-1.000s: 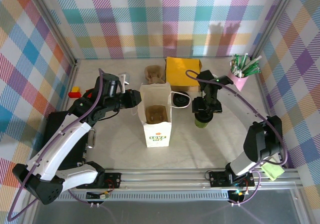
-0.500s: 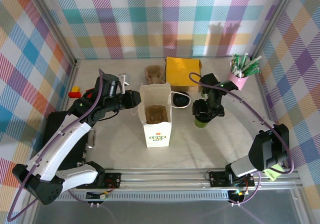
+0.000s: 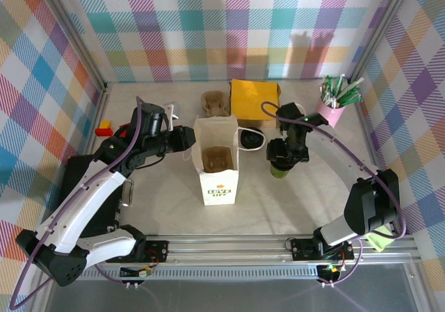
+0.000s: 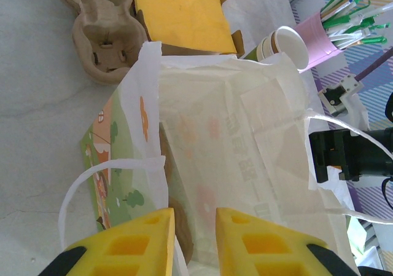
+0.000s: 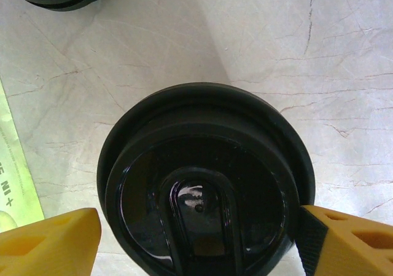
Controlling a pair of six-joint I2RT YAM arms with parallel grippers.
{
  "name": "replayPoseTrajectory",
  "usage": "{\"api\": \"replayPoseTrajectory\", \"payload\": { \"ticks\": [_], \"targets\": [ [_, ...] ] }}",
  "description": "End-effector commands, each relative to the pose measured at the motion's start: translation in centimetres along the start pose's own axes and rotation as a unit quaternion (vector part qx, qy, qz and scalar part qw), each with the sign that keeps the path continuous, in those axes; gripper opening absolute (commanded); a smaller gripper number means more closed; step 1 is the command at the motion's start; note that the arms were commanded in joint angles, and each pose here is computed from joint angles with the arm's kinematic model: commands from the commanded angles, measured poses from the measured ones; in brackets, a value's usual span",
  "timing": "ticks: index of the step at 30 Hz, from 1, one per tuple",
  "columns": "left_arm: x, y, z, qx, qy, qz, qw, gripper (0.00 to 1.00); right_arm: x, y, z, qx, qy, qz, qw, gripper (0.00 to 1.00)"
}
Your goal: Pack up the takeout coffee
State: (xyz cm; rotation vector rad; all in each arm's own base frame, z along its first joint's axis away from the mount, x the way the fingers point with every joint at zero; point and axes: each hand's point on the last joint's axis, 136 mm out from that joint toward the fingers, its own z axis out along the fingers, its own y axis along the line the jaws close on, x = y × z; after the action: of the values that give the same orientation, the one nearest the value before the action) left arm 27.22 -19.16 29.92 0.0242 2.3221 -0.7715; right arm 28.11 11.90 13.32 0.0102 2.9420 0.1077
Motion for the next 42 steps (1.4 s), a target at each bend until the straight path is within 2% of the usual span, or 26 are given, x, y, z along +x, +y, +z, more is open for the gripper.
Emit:
{"api": "replayPoseTrajectory", "payload": {
  "ticks": [1, 9, 14, 33, 42],
  "targets": [
    [-0.2, 0.4, -0.4, -0.003, -0.006, -0.003, 1.000, 0.24, 0.1, -0.1, 0.5, 0.006, 0.003, -0.002, 1.000, 0.83],
    [-0.2, 0.3, -0.2, -0.002, -0.004, -0.003, 1.000, 0.24, 0.1, -0.2, 1.2, 0.012, 0.004, 0.003, 1.000, 0.81],
    [-0.1, 0.4, 0.1, -0.001, -0.003, -0.003, 1.000, 0.24, 0.4, -0.1, 1.4, 0.014, 0.010, -0.002, 1.000, 0.76],
    [0.0, 0.5, -0.1, -0.004, -0.002, -0.004, 1.000, 0.24, 1.1, 0.4, -0.6, 0.007, 0.003, -0.029, 1.000, 0.85],
    [0.1, 0.6, -0.2, -0.005, -0.002, -0.004, 1.000, 0.24, 1.1, 0.3, 0.3, 0.011, 0.011, -0.038, 0.999, 0.82]
  ]
}}
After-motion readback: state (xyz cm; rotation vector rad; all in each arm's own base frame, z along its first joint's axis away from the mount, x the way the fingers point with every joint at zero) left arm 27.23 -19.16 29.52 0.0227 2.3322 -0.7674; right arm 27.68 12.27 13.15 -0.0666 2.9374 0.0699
